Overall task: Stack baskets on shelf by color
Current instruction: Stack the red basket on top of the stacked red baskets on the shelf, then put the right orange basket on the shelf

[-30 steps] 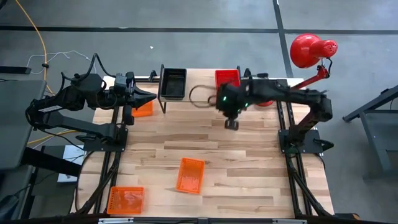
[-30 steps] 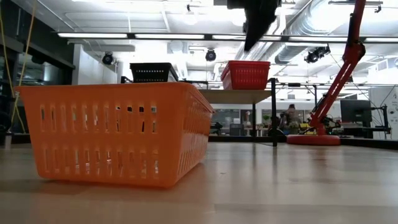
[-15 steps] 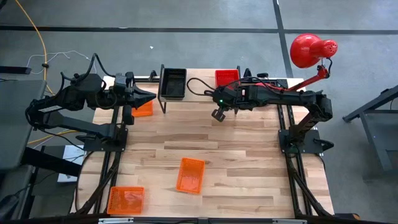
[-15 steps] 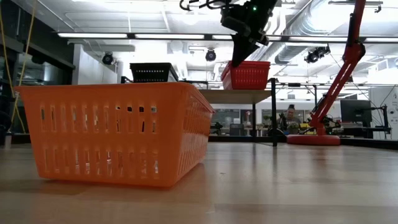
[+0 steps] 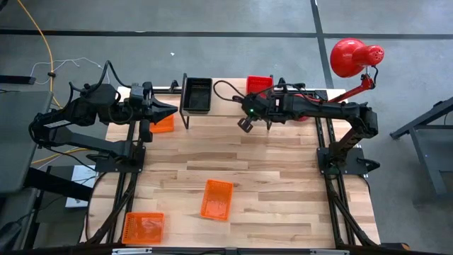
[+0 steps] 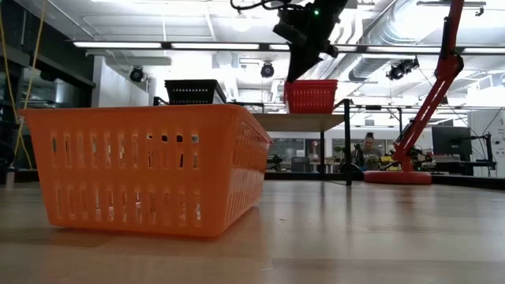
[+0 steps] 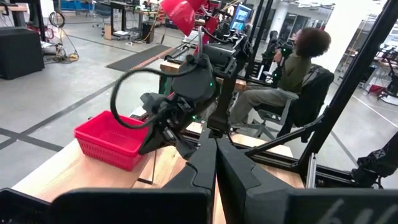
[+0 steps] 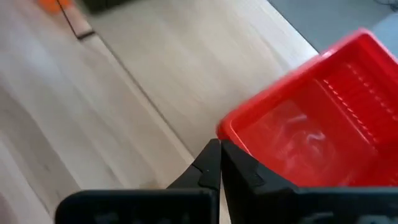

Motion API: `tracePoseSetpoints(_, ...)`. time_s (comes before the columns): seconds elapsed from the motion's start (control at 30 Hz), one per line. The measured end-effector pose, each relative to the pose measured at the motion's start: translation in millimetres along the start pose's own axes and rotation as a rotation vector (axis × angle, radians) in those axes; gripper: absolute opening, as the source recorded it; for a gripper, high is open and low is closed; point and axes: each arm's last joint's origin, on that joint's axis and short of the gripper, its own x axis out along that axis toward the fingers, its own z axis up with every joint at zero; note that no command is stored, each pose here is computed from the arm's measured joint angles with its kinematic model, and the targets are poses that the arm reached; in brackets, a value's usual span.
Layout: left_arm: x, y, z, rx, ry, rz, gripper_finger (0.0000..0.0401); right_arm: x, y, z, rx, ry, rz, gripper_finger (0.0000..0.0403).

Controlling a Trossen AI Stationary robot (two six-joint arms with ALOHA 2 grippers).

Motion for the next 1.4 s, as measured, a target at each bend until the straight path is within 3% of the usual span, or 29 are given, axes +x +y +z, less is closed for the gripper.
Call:
tracePoseSetpoints(0.13, 0.1, 0.0, 0.0, 0.0, 0.0, 0.0, 0.0, -6.0, 2.8, 4.6, -0.021, -0.024, 0.154, 0.0)
tracePoseSetpoints(0.23, -0.4, -0.5, -0.1, 0.0, 0.004, -0.018, 0.0, -30.0, 11.4, 3.6, -0.077, -0.037, 0.41, 0.0)
tracePoseSetpoints(0.33, -0.9, -1.4, -0.2, 0.0, 0.009, -0.049, 0.0, -48.0, 28.8, -4.6, -0.089, 0.045, 0.7, 0.0)
tracePoseSetpoints(0.4, -0.8, -1.8, -0.3, 0.0, 0.012, -0.063, 0.0, -56.1, 43.7, -15.2, -0.099, 0.126, 0.786, 0.0)
tracePoseSetpoints(0.6, -0.8, -1.7, -0.3, 0.0, 0.012, -0.063, 0.0, -56.0, 92.1, -69.8, -0.108, 0.295, 0.807, 0.0031)
tracePoseSetpoints(0.77, -0.8, -1.8, -0.3, 0.0, 0.012, -0.063, 0.0, -56.5, 123.9, -114.6, 0.094, 0.44, 0.834, 0.011)
tracePoseSetpoints(0.9, -0.8, -1.8, -0.3, 0.0, 0.012, -0.063, 0.0, -68.2, 148.0, -140.5, 0.339, 0.523, 0.873, 0.0172)
tracePoseSetpoints(1.03, -0.8, -1.7, -0.3, 0.0, 0.012, -0.063, 0.0, -74.1, 164.8, -156.7, 0.653, 0.547, 0.753, 0.0196)
tracePoseSetpoints(1.17, -0.8, -1.8, -0.3, 0.0, 0.012, -0.063, 0.0, -70.8, 180.7, -165.3, 0.885, 0.52, 0.64, 0.0198)
tracePoseSetpoints(1.4, -0.9, -3.1, -0.5, -0.001, 0.021, -0.111, 0.0, -42.1, 206.4, -168.6, 0.998, 0.429, 0.503, 0.0199)
